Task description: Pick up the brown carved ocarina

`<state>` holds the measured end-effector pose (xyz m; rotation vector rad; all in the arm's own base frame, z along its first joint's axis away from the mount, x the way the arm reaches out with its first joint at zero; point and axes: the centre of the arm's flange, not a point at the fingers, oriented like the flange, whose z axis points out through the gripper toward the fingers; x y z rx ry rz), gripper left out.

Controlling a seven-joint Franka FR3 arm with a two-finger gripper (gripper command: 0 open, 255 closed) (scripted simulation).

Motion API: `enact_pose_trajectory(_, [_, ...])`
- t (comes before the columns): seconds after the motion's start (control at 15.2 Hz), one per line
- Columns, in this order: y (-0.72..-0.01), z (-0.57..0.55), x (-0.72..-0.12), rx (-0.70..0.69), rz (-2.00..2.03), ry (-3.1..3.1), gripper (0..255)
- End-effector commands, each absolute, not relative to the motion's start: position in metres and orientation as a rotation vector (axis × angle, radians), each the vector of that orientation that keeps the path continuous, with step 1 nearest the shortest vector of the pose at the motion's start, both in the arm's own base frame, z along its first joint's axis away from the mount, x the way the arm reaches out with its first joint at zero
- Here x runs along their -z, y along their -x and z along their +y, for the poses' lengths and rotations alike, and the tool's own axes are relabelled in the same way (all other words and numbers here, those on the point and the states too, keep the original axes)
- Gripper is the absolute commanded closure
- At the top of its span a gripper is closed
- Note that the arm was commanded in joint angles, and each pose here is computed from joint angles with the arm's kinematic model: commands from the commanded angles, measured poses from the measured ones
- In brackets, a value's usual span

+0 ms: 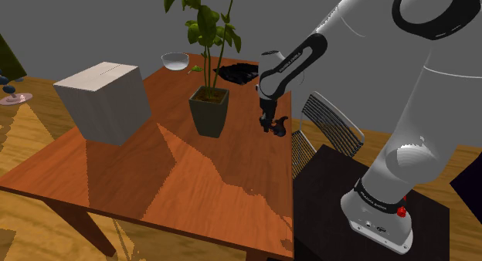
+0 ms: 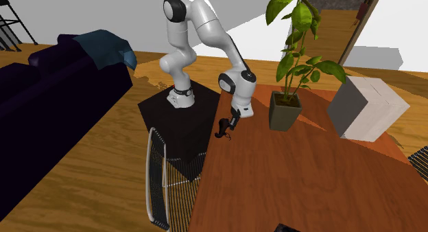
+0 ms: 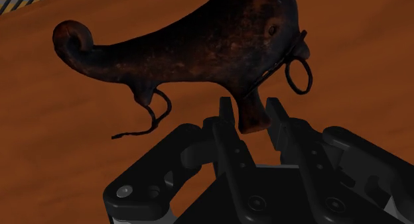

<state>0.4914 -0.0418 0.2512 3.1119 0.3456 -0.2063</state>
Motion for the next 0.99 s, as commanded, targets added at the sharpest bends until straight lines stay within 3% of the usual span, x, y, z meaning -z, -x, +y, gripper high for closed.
enact_pose_trajectory(0.0, [-0.491, -0.042, -0.251, 0.207, 0.345, -3.112, 255])
enact_pose_trajectory(0.92, [-0.491, -0.042, -0.315, 0.207, 0.345, -3.112, 255])
